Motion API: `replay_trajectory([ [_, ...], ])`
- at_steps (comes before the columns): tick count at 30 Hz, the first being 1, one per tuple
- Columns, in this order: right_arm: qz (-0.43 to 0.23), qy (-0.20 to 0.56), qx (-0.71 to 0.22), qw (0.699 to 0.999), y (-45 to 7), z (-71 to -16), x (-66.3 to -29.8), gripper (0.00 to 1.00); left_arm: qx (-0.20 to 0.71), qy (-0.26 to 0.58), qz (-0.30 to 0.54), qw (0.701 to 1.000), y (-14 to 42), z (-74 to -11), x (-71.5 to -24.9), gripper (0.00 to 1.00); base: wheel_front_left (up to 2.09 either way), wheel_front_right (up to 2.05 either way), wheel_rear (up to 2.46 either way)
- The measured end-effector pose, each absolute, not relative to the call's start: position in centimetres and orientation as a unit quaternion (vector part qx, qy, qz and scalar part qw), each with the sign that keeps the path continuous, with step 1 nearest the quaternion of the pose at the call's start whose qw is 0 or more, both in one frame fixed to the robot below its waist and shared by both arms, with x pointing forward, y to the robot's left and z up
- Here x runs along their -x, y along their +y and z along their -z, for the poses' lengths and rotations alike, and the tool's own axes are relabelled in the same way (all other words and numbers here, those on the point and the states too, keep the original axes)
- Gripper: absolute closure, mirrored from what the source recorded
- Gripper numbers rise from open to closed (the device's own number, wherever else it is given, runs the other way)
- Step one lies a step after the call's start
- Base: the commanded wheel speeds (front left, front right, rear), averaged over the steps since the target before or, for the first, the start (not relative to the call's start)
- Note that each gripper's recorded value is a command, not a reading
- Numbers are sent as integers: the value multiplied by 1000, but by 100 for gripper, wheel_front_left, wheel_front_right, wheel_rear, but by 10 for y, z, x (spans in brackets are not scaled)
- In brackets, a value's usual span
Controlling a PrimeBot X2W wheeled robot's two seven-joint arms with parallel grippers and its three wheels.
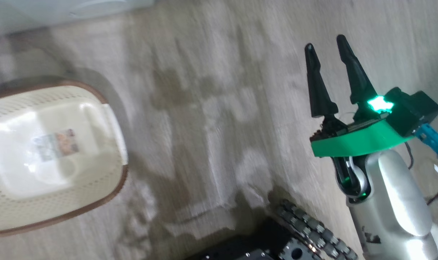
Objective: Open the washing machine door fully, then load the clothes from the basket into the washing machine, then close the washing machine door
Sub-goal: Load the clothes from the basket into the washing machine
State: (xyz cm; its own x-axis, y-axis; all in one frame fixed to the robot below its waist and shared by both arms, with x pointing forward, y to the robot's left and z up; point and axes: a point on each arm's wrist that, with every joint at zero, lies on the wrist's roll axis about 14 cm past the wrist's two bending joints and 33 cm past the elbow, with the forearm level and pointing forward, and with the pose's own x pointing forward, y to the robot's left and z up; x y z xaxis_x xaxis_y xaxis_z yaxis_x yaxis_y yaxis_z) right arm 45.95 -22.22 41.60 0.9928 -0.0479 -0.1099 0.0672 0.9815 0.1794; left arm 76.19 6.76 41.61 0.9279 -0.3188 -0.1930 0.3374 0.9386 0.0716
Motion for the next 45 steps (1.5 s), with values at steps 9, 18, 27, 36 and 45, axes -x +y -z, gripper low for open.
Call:
replay_trajectory([
  [9,19,14,-77,997,-216,-451,-448,0,-60,93,177,978,79,-437,-695,0,0,0,0],
  [18,-3,-39,-78,996,-200,-497,-428,0,-41,32,174,983,89,-481,-609,0,0,0,0],
  [27,-6,-60,-83,995,-195,-516,-401,0,-6,5,131,991,111,-491,-527,0,0,0,0],
  [36,-26,-74,-84,993,-181,-528,-383,0,21,-22,86,996,125,-504,-454,0,0,0,0],
  [45,-31,-76,-89,993,-177,-529,-368,0,27,-34,59,997,133,-509,-407,0,0,0,0],
])
